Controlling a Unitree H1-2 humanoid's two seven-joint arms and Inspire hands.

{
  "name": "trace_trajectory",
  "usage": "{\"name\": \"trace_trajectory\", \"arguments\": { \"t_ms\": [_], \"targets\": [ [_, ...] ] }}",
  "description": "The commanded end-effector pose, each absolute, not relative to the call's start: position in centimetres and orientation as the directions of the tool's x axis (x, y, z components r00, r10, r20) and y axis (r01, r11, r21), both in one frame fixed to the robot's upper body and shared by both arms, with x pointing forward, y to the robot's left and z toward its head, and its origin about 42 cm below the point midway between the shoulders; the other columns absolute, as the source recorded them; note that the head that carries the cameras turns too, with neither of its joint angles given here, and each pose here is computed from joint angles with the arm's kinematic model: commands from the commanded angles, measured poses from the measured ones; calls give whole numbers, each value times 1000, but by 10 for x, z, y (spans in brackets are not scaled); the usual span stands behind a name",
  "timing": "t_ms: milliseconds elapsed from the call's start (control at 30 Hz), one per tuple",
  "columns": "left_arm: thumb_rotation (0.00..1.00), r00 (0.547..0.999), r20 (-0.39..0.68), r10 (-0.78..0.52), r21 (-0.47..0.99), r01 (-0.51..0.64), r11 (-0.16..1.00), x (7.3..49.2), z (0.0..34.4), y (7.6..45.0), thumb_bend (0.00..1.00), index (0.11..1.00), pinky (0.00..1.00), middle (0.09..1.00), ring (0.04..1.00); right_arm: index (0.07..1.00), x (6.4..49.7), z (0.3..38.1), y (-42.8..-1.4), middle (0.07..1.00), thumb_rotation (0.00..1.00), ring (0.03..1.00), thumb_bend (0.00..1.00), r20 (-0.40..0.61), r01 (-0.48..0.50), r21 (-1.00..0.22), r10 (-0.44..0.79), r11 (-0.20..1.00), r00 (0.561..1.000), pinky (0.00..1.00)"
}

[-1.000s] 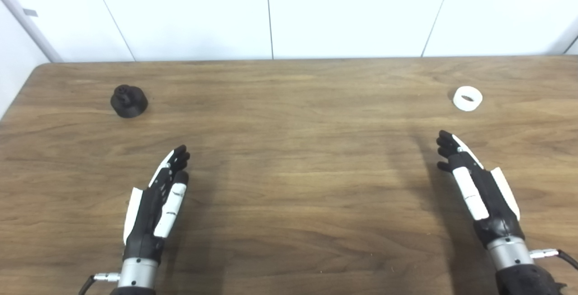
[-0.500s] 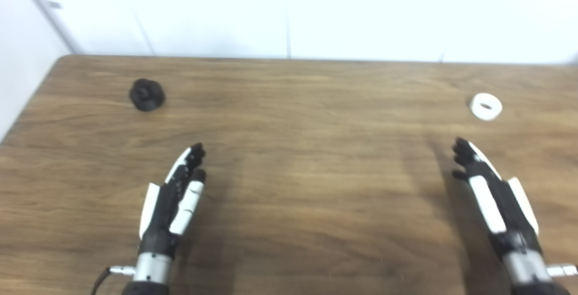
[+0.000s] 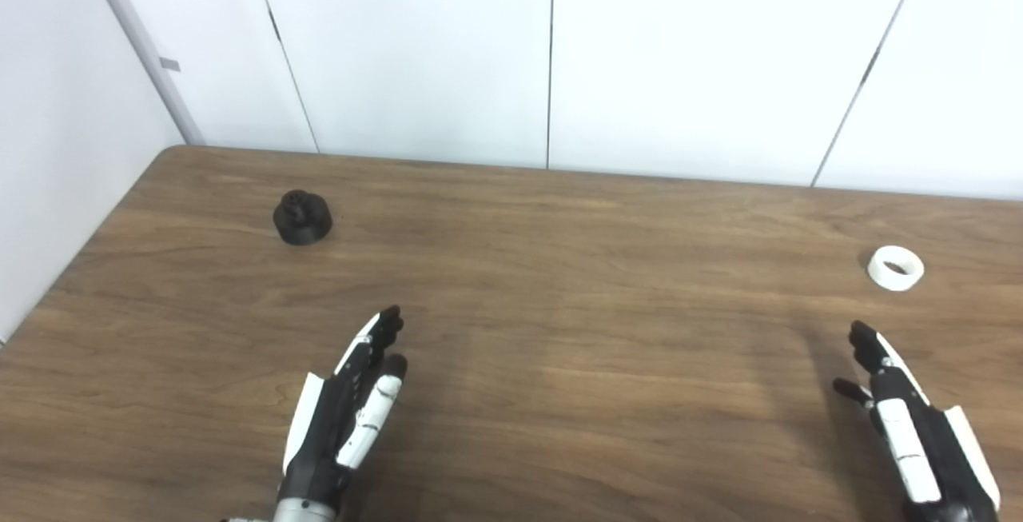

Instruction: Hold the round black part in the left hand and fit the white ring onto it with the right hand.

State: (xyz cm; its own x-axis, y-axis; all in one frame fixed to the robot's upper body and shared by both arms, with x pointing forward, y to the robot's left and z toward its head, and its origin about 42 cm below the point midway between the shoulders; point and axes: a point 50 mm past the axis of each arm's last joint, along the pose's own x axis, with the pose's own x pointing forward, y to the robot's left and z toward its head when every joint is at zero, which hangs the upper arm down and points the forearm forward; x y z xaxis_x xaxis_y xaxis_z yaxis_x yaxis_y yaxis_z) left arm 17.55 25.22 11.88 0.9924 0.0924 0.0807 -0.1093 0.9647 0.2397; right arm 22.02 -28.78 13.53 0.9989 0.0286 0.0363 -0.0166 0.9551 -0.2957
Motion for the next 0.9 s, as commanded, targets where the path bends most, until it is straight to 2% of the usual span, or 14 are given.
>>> {"name": "trace_trajectory", "arguments": {
  "t_ms": [0,67,100,167,333,400,467,500,567,633,667,700,867],
  "targets": [
    [837,989,91,119,190,-134,972,170,116,239,512,936,938,910,926,954,224,141,-292,960,1000,970,391,73,-17,-302,41,953,996,971],
    [845,989,91,118,189,-134,973,170,116,238,512,937,941,911,928,957,224,141,-292,963,1000,972,383,74,-14,-306,38,952,997,981],
    [847,989,90,119,187,-134,973,170,116,238,520,937,948,912,931,951,224,141,-292,956,1000,967,381,77,7,-348,21,937,997,975],
    [849,989,89,122,189,-137,973,169,115,238,525,939,952,913,933,912,224,140,-291,908,1000,908,406,83,40,-399,-7,916,997,885],
    [836,988,90,129,182,-144,973,171,115,239,512,939,958,916,934,894,226,139,-289,888,1000,888,437,83,51,-391,-20,919,996,866],
    [816,986,99,133,194,-151,969,173,118,239,538,936,959,915,936,891,227,138,-289,885,1000,881,437,90,53,-400,-18,915,996,854],
    [756,984,107,140,222,-161,962,174,124,240,541,934,935,913,933,889,227,138,-290,884,1000,876,438,94,50,-403,-14,914,995,843],
    [737,983,116,145,241,-170,955,176,128,242,544,934,928,912,930,891,228,138,-290,886,1000,879,439,89,26,-361,7,932,996,846],
    [677,978,135,159,274,-191,943,180,138,246,554,930,937,906,925,933,228,138,-290,936,1000,943,422,82,-1,-319,28,948,996,942],
    [605,975,146,169,278,-205,939,183,145,250,600,924,942,906,925,945,228,138,-291,946,1000,955,427,79,-6,-317,33,948,996,958],
    [599,970,165,180,282,-222,933,187,150,256,603,923,942,906,925,946,228,138,-292,946,1000,955,428,78,-7,-320,33,947,996,959],
    [532,966,179,188,287,-234,929,190,154,259,645,908,933,891,916,947,228,137,-292,948,1000,958,425,77,-7,-322,34,947,996,956],
    [402,950,215,228,299,-287,910,203,171,275,741,894,912,878,906,944,228,135,-294,946,1000,946,418,76,-9,-338,37,941,996,911]
  ]
}}
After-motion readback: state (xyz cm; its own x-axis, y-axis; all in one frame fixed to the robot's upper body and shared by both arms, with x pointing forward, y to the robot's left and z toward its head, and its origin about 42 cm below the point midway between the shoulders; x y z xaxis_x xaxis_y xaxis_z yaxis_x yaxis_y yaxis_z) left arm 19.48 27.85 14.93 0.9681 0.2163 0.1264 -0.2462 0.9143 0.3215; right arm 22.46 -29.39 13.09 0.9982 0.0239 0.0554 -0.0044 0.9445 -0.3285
